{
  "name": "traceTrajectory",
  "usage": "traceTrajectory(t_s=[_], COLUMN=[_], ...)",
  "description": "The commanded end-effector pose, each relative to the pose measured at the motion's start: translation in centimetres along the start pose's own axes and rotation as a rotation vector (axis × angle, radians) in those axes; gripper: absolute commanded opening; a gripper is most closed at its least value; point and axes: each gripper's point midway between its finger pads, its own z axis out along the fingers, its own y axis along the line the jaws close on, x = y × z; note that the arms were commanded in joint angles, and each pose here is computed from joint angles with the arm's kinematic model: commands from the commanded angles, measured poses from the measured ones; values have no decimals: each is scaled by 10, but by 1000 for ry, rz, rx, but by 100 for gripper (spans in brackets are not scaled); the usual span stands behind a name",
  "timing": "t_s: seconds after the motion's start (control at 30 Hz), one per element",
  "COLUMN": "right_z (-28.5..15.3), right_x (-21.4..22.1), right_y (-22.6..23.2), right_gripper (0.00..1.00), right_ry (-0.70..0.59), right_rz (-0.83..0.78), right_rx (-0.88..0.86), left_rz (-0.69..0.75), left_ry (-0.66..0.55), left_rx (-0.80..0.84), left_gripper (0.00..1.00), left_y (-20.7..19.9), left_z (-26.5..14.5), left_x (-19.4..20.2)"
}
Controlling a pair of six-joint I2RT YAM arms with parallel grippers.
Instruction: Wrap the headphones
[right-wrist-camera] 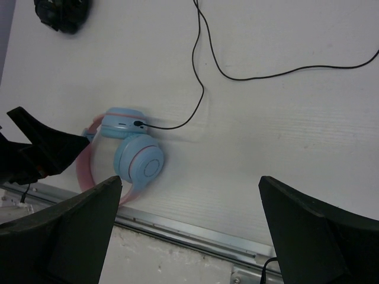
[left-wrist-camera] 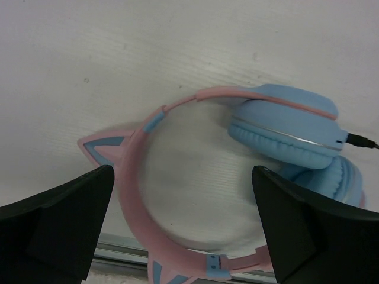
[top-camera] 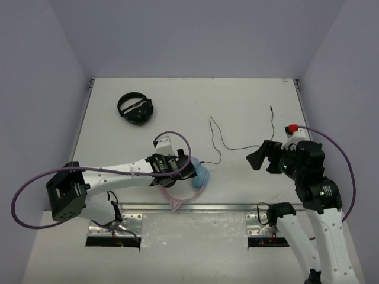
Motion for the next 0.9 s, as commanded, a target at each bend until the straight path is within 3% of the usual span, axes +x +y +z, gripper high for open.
traceTrajectory(t_s=[0.0, 0.33, 0.47, 0.5, 0.57, 0.6, 0.67, 0.7, 0.77, 0.8, 0.83, 0.87], right_z=[-6, -2, 2, 3, 9, 12, 21, 25, 37, 36, 44, 37], right_x=[-15, -10, -7, -8, -1, -4, 5, -1, 6, -8, 1, -17], right_y=[10, 21, 24, 27, 31, 35, 36, 40, 41, 58, 60, 76], right_gripper=[99, 99, 99, 99, 99, 99, 99, 99, 99, 99, 99, 99], right_ry=[-65, -47, -34, -45, -25, -38, -14, -39, -34, -102, -109, -216], right_rz=[-24, -8, 15, 32, 53, 61, 81, 82, 97, 55, 40, -40], right_rx=[-39, -110, -134, -149, -190, -215, -244, -272, -310, -420, -472, -579], left_rz=[-108, -101, -95, -97, -93, -95, -87, -103, -69, -91, -48, -70], left_ry=[-12, 123, 111, 123, 134, 138, 133, 107, 66, -9, -48, -125], left_rx=[-41, -173, -160, -150, -131, -128, -138, -121, -161, -134, -194, -166], left_gripper=[100, 92, 67, 54, 40, 26, 14, 2, 1, 0, 0, 0], left_y=[16, 61, 51, 47, 42, 41, 45, 43, 57, 49, 66, 56], left_z=[3, 31, 37, 37, 37, 36, 32, 27, 17, 6, -4, -19], left_x=[18, 94, 94, 96, 98, 98, 94, 84, 67, 40, 26, -5])
